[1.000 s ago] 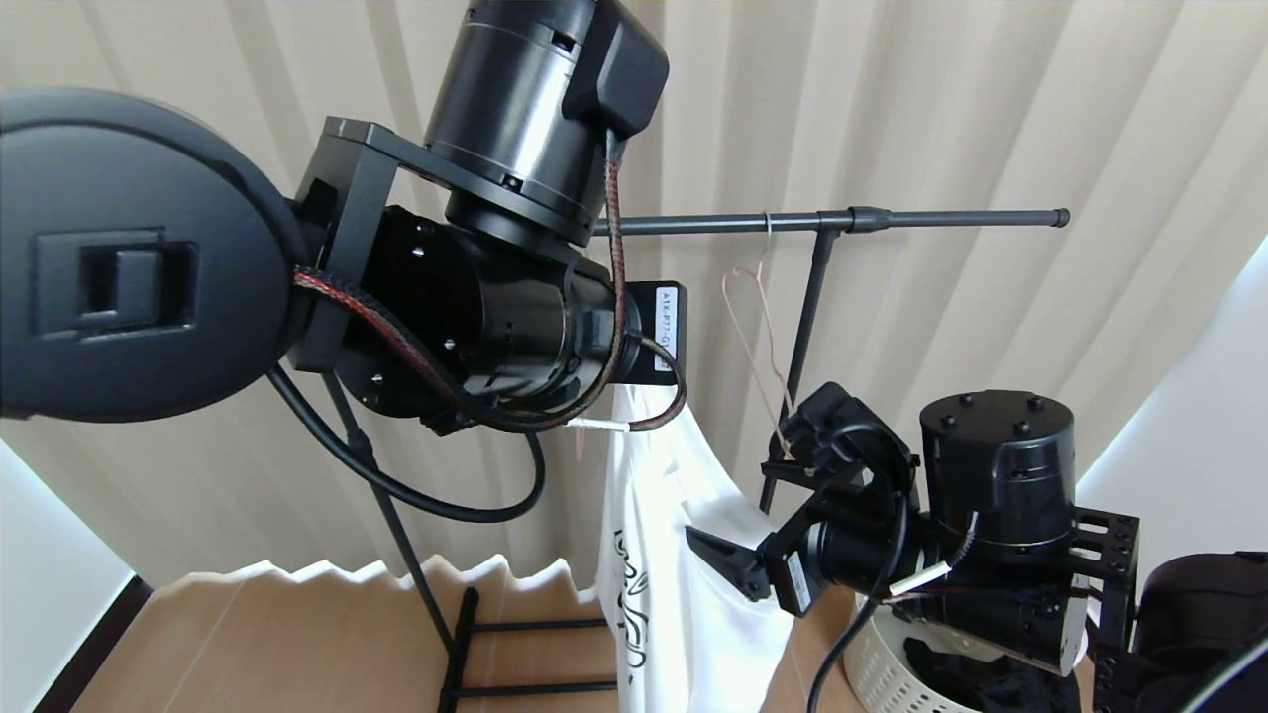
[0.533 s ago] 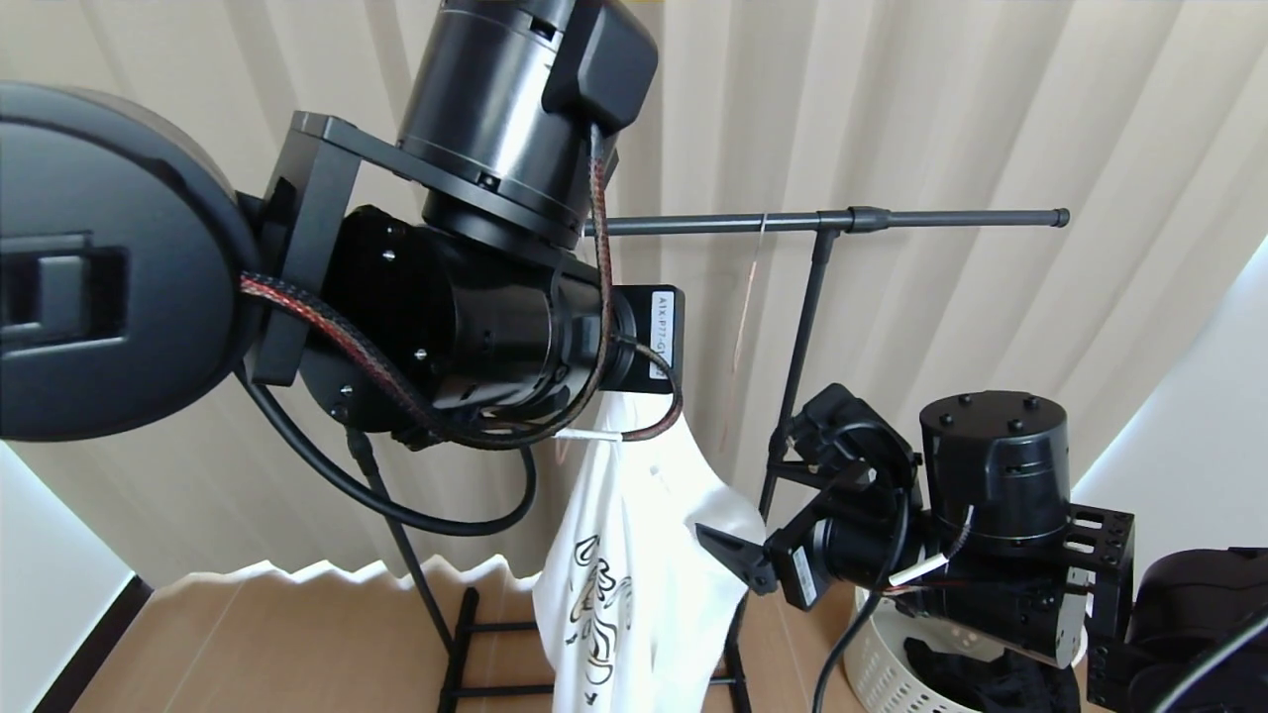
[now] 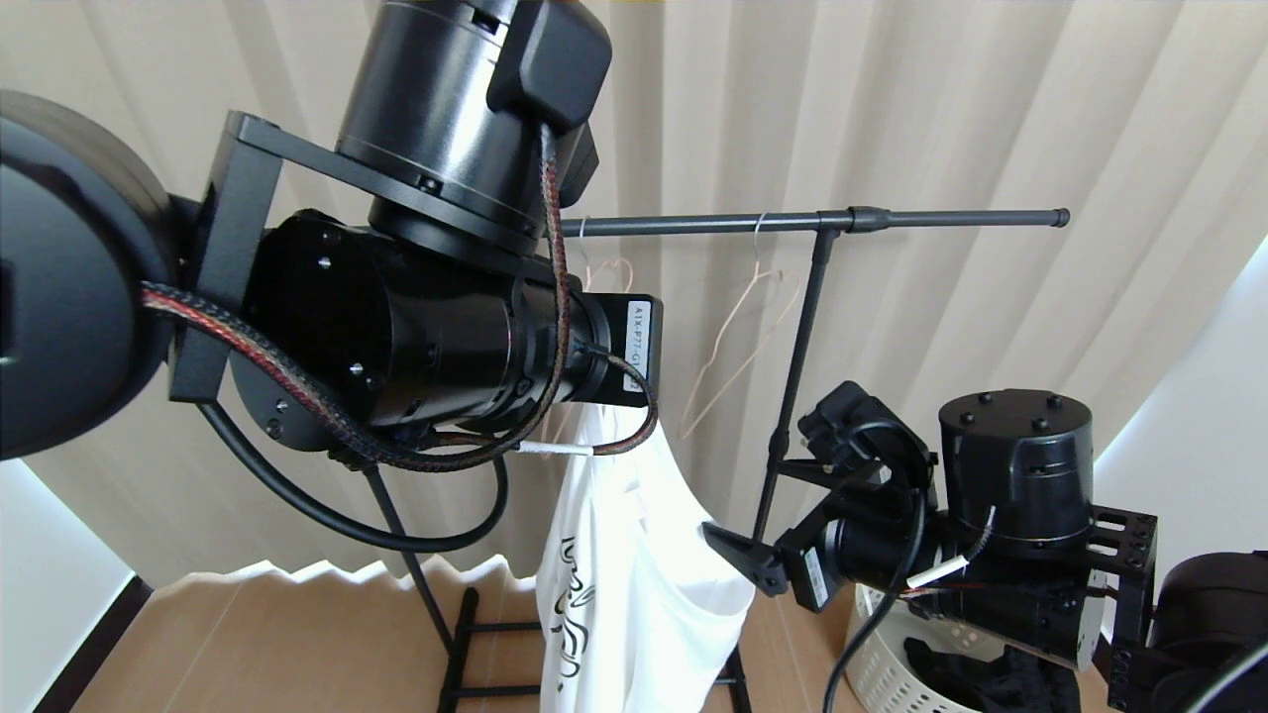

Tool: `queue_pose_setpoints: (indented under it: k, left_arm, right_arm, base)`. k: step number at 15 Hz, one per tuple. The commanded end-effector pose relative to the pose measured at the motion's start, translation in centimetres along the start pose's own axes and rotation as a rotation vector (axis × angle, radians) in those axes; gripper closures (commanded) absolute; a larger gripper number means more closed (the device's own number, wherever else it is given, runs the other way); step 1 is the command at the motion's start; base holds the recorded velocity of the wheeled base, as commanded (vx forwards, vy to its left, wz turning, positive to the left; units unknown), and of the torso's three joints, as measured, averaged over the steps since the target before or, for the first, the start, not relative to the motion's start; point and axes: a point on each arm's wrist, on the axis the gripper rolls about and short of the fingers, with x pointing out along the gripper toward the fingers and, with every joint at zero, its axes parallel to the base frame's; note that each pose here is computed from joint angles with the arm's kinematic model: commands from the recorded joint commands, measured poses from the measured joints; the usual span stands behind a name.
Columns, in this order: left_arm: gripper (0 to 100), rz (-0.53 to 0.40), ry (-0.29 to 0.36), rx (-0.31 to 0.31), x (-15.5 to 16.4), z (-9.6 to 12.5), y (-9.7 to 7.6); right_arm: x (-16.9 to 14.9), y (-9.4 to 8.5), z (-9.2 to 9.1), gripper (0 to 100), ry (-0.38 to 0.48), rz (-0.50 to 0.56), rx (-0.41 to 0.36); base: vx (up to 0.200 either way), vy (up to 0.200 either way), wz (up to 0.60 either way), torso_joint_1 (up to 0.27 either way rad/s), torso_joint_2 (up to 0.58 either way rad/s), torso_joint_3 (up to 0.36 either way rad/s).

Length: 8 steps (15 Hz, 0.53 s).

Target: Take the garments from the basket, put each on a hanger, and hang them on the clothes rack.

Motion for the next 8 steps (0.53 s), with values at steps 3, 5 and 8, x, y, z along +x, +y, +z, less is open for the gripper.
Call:
queue_pose_setpoints:
  k: [3,5,8]
  left_arm:
    - [100,-0.004,-0.007,-0.002,-0.3,0.1,0.1]
    - [100,-0.004,-0.008,-0.003,-0.4,0.1,0.1]
    - [100,-0.004,-0.008,-0.004,-0.4,0.1,0.1]
  right_arm:
    - [0.7,0.1,-0.6,0,0.026,0.002,0.0]
    - [1.1,0.2,-1.0,0,0.047,0.004,-0.002]
    - [1.0,0.6,-1.3,0,0.055,0.016,-0.008]
  base:
    - [0.0,0.0,0.0,0.0,0.0,0.0]
    - [0.0,0.0,0.0,0.0,0.0,0.0]
    - [0.0,0.0,0.0,0.0,0.0,0.0]
